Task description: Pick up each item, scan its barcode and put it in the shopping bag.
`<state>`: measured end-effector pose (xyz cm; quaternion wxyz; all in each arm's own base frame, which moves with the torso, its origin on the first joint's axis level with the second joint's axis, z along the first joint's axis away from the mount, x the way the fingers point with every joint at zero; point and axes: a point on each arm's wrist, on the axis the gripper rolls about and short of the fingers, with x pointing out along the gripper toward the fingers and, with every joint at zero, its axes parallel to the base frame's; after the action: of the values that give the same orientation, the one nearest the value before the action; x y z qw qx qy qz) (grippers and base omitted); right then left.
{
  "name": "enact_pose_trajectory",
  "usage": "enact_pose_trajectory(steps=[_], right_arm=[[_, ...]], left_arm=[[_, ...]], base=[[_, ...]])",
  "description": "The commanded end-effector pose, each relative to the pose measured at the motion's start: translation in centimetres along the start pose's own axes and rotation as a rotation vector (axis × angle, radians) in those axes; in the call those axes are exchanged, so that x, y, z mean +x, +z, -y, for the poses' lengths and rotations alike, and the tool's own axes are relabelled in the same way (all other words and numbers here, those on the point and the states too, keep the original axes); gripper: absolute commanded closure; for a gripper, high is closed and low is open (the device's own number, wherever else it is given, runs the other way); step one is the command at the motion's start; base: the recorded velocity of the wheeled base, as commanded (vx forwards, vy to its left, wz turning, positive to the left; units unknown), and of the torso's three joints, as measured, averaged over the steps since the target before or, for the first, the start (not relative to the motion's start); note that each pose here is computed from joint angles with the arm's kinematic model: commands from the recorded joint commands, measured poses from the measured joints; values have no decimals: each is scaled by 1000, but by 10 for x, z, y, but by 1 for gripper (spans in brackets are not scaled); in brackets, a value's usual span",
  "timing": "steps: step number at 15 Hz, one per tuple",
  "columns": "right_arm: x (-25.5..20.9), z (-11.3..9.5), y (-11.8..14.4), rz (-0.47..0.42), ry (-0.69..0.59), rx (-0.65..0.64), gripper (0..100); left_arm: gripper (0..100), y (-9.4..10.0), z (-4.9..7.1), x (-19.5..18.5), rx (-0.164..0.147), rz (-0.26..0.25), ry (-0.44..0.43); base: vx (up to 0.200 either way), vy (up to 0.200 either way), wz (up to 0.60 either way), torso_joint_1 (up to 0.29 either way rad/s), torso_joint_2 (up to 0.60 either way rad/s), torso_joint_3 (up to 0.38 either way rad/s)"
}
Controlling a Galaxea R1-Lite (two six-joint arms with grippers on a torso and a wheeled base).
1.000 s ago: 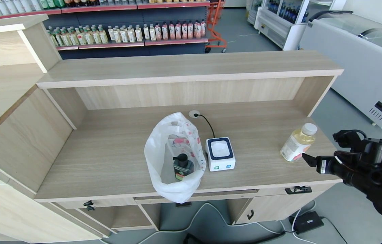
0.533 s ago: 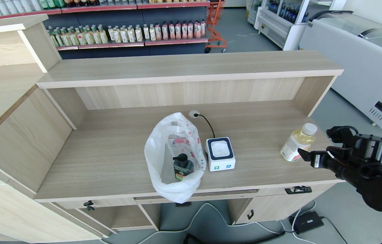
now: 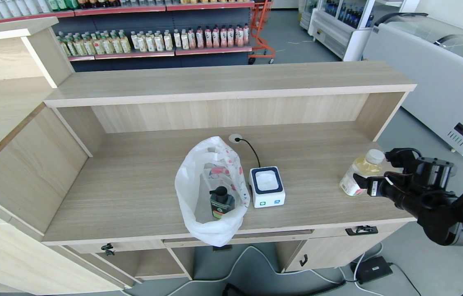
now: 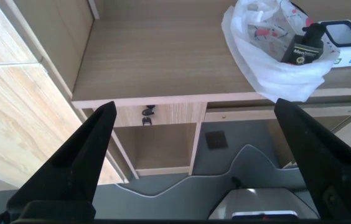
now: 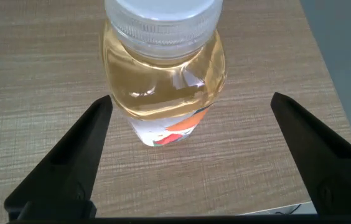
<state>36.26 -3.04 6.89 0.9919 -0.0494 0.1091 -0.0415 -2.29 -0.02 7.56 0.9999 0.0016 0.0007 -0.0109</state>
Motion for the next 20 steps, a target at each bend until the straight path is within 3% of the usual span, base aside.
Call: enact_pose_trajectory(steps=[1, 20], right_arm=[[7, -4, -4, -3, 8, -4, 0], [48, -7, -17, 31, 85, -90, 0]], left_arm=[[0, 0, 0, 0, 0, 0, 0], [0, 0, 0, 0, 0, 0, 0]], base=[[0, 0, 0, 0, 0, 0], [0, 0, 0, 0, 0, 0]])
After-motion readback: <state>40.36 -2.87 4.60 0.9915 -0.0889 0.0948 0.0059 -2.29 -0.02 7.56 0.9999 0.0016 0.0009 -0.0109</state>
